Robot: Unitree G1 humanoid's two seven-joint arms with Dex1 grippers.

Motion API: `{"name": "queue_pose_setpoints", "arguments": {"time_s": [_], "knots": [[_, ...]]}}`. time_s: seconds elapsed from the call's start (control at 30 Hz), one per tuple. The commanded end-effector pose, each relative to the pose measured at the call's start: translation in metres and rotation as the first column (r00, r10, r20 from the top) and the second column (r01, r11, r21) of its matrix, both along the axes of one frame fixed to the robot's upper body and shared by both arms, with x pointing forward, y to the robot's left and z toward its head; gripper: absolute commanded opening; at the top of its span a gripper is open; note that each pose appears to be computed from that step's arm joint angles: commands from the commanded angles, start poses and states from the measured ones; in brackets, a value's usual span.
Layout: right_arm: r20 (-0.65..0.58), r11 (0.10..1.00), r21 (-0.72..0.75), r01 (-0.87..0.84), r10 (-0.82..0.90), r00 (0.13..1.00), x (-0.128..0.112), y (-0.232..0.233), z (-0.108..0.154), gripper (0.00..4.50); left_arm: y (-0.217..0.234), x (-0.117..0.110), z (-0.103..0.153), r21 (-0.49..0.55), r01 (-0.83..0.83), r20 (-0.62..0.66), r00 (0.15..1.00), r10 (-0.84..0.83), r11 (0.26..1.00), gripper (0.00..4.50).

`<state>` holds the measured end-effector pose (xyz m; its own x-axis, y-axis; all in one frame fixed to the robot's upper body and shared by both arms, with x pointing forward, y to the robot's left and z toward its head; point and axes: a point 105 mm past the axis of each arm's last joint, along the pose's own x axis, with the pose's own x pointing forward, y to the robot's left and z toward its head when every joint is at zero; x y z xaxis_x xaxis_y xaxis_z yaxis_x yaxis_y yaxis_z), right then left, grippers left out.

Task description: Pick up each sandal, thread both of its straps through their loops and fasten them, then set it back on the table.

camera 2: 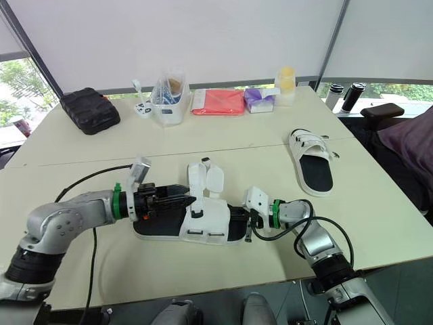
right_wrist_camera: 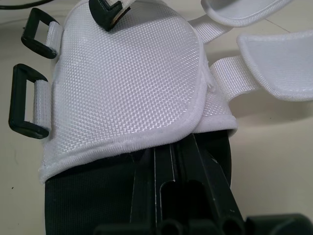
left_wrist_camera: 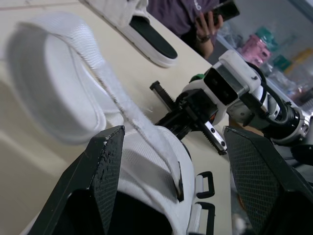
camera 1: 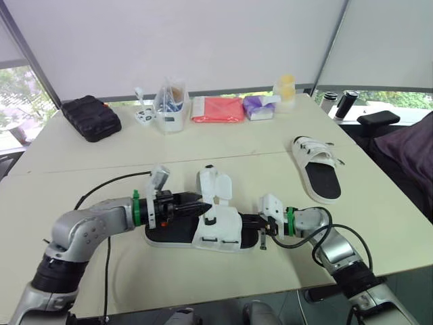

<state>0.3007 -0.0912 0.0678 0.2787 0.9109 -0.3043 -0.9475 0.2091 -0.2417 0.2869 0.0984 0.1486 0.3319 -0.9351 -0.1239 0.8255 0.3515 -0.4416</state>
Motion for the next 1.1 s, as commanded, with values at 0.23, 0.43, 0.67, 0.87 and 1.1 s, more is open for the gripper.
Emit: {"name": "queue_pose_setpoints", "arguments": {"time_s": [0.23, 0.43, 0.67, 0.87, 1.1], "knots": [[-0.097, 0.994, -0.094, 0.051, -0.061, 0.993, -0.003, -0.007, -0.034, 0.0, -0.013, 0.023, -0.005, 0.009, -0.002, 0.01, 1.0, 0.002, 1.0, 0.06], [-0.098, 0.994, -0.096, 0.057, -0.066, 0.993, -0.003, -0.008, -0.034, 0.0, -0.01, 0.027, 0.007, -0.07, 0.02, -0.035, 0.999, -0.023, 0.997, 0.06], [-0.101, 0.994, -0.099, 0.052, -0.062, 0.993, -0.003, -0.005, -0.036, 0.0, -0.006, 0.011, 0.023, -0.149, 0.171, -0.096, 0.978, -0.187, 0.974, 0.06], [-0.103, 0.994, -0.098, 0.053, -0.063, 0.993, -0.004, -0.004, -0.036, 0.0, -0.01, -0.006, 0.012, -0.091, 0.258, -0.086, 0.96, -0.265, 0.962, 0.06], [-0.109, 0.994, -0.1, 0.054, -0.064, 0.992, -0.005, -0.005, -0.038, 0.0, -0.017, -0.014, 0.002, -0.059, 0.276, -0.064, 0.958, -0.28, 0.959, 0.06]]}}
